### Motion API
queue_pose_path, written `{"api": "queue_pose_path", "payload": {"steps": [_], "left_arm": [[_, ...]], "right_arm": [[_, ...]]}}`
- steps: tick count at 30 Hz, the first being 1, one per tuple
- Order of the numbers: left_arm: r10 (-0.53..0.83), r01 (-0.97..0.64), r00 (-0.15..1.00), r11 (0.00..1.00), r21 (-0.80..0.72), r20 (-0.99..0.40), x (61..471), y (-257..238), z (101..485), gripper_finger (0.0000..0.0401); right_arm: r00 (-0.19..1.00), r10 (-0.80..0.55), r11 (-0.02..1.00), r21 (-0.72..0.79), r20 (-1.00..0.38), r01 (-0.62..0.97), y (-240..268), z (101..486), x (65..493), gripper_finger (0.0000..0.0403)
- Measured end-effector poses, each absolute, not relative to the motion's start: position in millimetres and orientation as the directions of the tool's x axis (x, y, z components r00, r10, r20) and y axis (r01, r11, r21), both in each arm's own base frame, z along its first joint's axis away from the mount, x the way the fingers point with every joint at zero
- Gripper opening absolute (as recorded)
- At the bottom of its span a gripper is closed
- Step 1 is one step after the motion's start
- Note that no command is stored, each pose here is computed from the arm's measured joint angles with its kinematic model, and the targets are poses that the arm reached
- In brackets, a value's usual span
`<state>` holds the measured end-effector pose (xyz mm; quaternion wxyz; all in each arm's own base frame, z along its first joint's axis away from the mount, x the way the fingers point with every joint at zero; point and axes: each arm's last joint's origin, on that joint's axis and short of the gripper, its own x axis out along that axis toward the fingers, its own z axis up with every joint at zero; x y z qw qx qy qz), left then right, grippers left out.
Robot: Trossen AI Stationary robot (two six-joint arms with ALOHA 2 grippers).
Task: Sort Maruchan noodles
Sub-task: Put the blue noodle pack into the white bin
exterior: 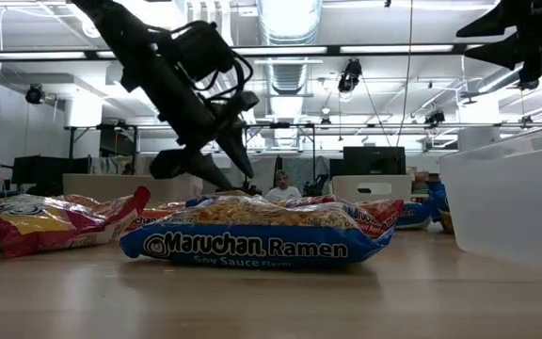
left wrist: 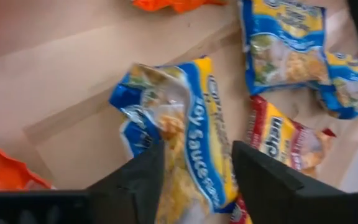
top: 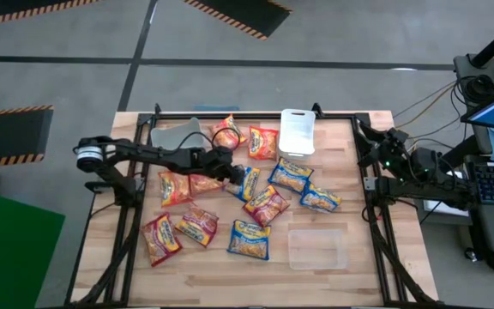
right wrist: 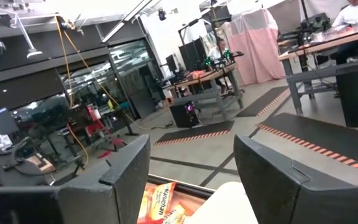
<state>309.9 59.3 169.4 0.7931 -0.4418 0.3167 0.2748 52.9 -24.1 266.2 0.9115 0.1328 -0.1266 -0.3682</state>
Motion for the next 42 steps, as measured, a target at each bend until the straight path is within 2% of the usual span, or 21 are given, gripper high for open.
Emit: {"api": "queue_pose_path", "payload": {"steps": [6, 15, 21, 28, 30, 33, 37, 42], "left_arm": [[0.162, -0.722, 0.635, 0.472, -0.506, -0.755, 309, 61, 167, 0.0219], [0.159, -0.754, 0.58, 0.477, -0.452, -0.799, 313, 61, 146, 0.0203], [0.157, -0.743, 0.583, 0.499, -0.445, -0.797, 315, 60, 144, 0.0143], [0.161, -0.713, 0.612, 0.535, -0.453, -0.774, 318, 57, 146, 0.0014], [0.162, -0.707, 0.617, 0.544, -0.452, -0.77, 319, 57, 148, 0.001], [0.163, -0.678, 0.63, 0.592, -0.436, -0.759, 324, 57, 158, 0.0004], [0.165, -0.552, 0.679, 0.756, -0.35, -0.715, 338, 57, 185, 0.0001], [0.162, -0.281, 0.742, 0.956, -0.082, -0.65, 361, 56, 237, 0.0]], "right_arm": [[0.697, -0.705, 0.694, 0.335, 0.133, 0.637, -24, 266, 53, 0.0219], [0.697, -0.705, 0.694, 0.334, 0.133, 0.638, -24, 266, 53, 0.0219], [0.697, -0.705, 0.694, 0.333, 0.133, 0.638, -24, 266, 53, 0.0219], [0.697, -0.705, 0.694, 0.334, 0.134, 0.638, -24, 266, 53, 0.0219], [0.697, -0.705, 0.694, 0.334, 0.134, 0.638, -24, 266, 53, 0.0219], [0.697, -0.705, 0.694, 0.334, 0.134, 0.638, -24, 266, 53, 0.0219], [0.697, -0.705, 0.694, 0.334, 0.134, 0.638, -24, 266, 53, 0.0219], [0.697, -0.705, 0.694, 0.334, 0.135, 0.638, -24, 267, 53, 0.0219]]}}
